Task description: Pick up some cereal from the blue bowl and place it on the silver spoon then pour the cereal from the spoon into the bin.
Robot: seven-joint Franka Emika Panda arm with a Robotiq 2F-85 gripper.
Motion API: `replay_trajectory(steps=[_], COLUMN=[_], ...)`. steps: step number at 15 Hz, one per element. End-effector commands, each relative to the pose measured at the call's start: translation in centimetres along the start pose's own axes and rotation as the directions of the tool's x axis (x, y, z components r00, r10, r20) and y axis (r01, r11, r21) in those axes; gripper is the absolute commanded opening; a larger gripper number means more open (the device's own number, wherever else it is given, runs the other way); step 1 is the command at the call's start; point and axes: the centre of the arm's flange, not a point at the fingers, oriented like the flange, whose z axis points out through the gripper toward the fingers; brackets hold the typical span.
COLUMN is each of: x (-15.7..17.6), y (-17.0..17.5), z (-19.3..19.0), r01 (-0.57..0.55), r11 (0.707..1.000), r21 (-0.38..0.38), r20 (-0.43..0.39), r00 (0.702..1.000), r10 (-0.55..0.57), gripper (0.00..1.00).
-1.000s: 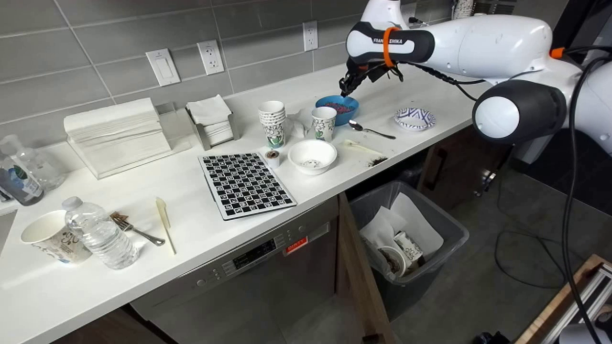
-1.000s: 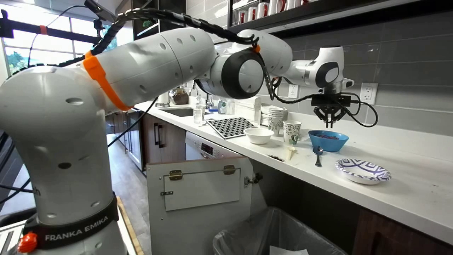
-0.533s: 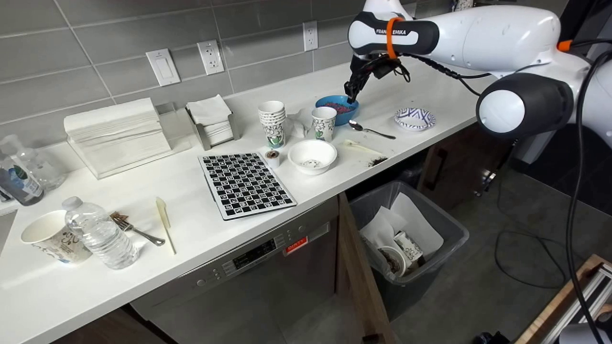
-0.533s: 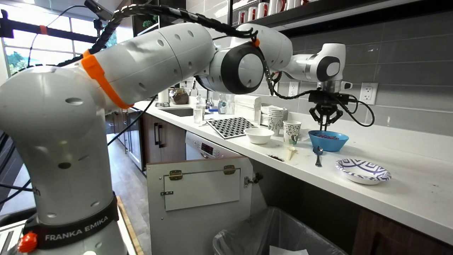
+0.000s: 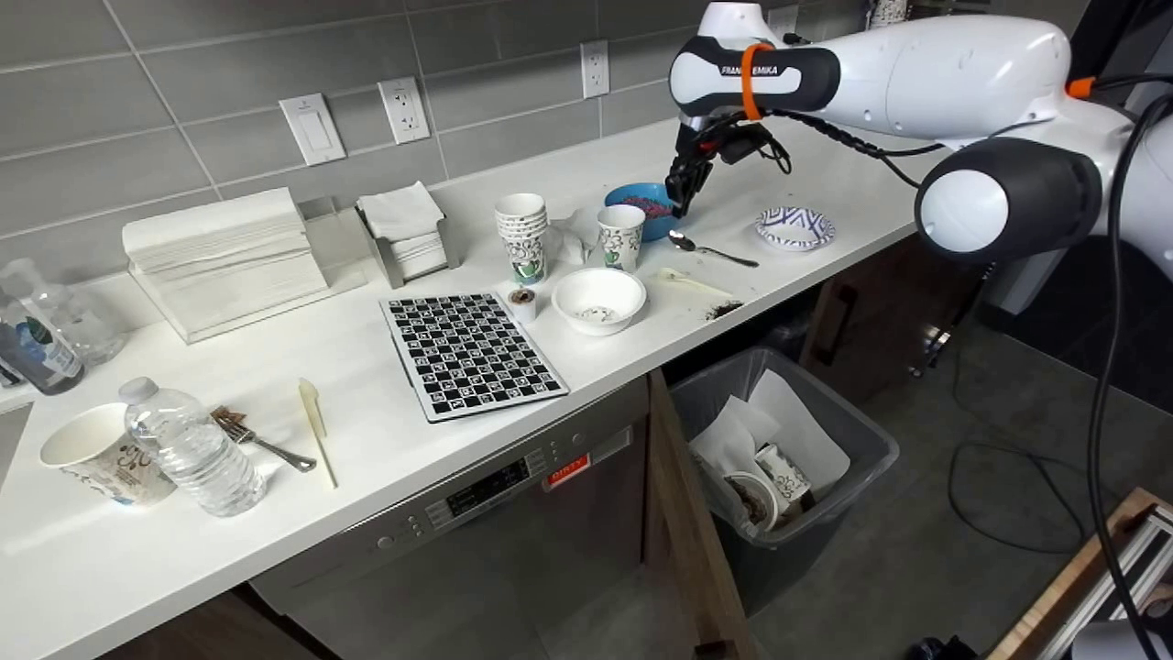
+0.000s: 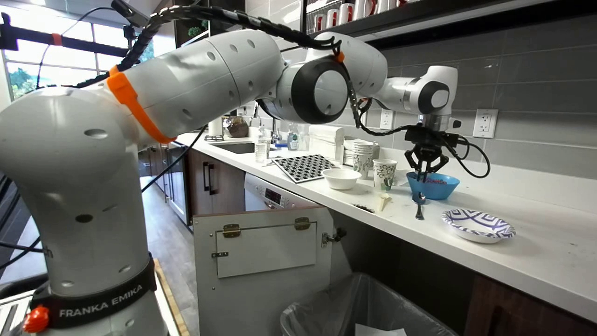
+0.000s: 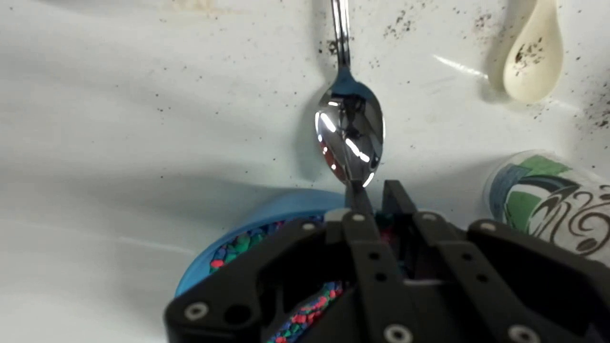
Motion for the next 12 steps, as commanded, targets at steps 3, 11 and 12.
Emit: replay_trajectory(steps=[3, 11, 12], x=[-3.9, -4.8, -4.9], y=[-0.9, -0.1, -0.1], z=[1.2, 2.4, 2.6], r01=[-0.008, -0.025, -0.025], r11=[0.999, 0.997, 0.997], r21=[0.043, 0.066, 0.070], r20=[0.009, 0.031, 0.030], r00=[1.000, 0.999, 0.999], r10=[0.008, 0.023, 0.023], gripper=[0.04, 0.04, 0.04])
